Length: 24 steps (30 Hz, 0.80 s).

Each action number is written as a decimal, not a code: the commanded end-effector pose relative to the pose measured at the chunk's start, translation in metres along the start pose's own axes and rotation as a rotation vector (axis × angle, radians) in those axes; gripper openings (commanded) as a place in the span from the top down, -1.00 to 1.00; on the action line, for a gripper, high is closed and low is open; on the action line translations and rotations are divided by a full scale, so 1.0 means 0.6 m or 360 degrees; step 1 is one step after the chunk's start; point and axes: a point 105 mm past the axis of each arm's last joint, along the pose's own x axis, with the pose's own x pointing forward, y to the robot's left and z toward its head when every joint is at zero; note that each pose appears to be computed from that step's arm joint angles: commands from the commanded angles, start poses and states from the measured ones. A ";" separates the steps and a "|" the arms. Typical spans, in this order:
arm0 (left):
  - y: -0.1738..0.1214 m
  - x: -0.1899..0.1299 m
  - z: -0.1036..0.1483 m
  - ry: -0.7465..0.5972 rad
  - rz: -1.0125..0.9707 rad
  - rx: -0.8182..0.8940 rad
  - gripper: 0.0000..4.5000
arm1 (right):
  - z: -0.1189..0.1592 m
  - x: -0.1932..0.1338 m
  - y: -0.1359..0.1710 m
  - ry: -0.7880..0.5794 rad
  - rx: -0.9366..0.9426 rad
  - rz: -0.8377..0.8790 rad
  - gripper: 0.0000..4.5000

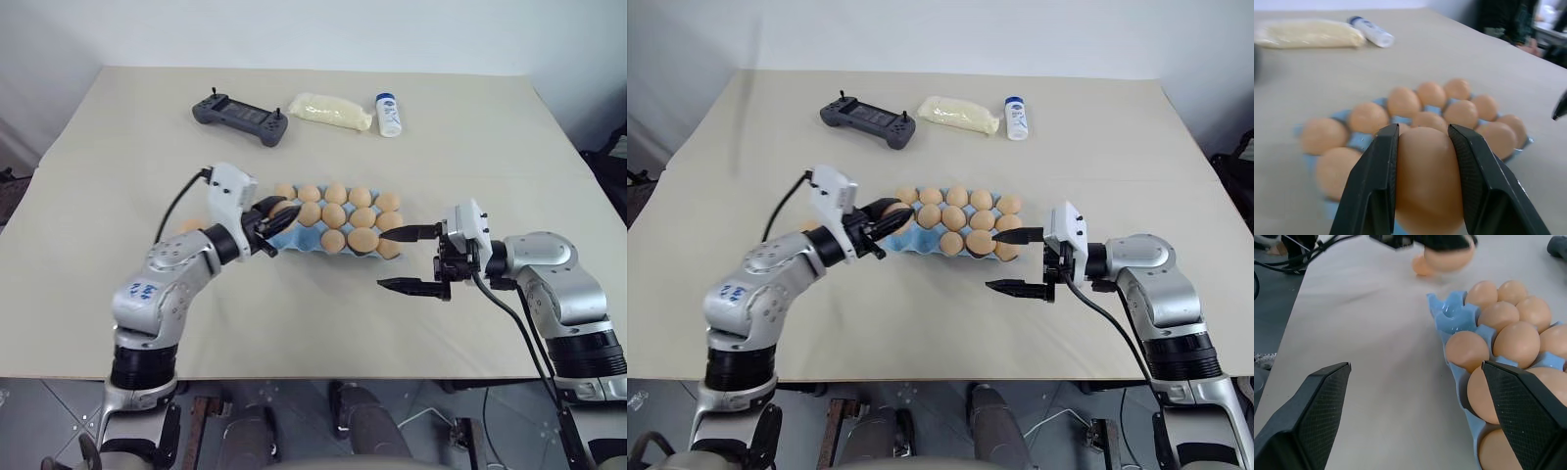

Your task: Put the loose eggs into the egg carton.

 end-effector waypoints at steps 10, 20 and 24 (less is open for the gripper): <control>-0.009 0.036 -0.008 -0.0016 -0.0138 0.0034 0.03 | 0.025 -0.013 -0.005 -0.0121 -0.0052 -0.0115 -1.00; -0.004 0.035 -0.003 -0.0011 -0.0097 0.0088 -0.99 | 0.022 -0.009 -0.005 -0.0114 -0.0047 -0.0134 -1.00; 0.019 0.004 0.022 -0.0062 0.0002 0.0138 -0.99 | 0.025 -0.009 -0.007 -0.0122 -0.0049 -0.0138 -1.00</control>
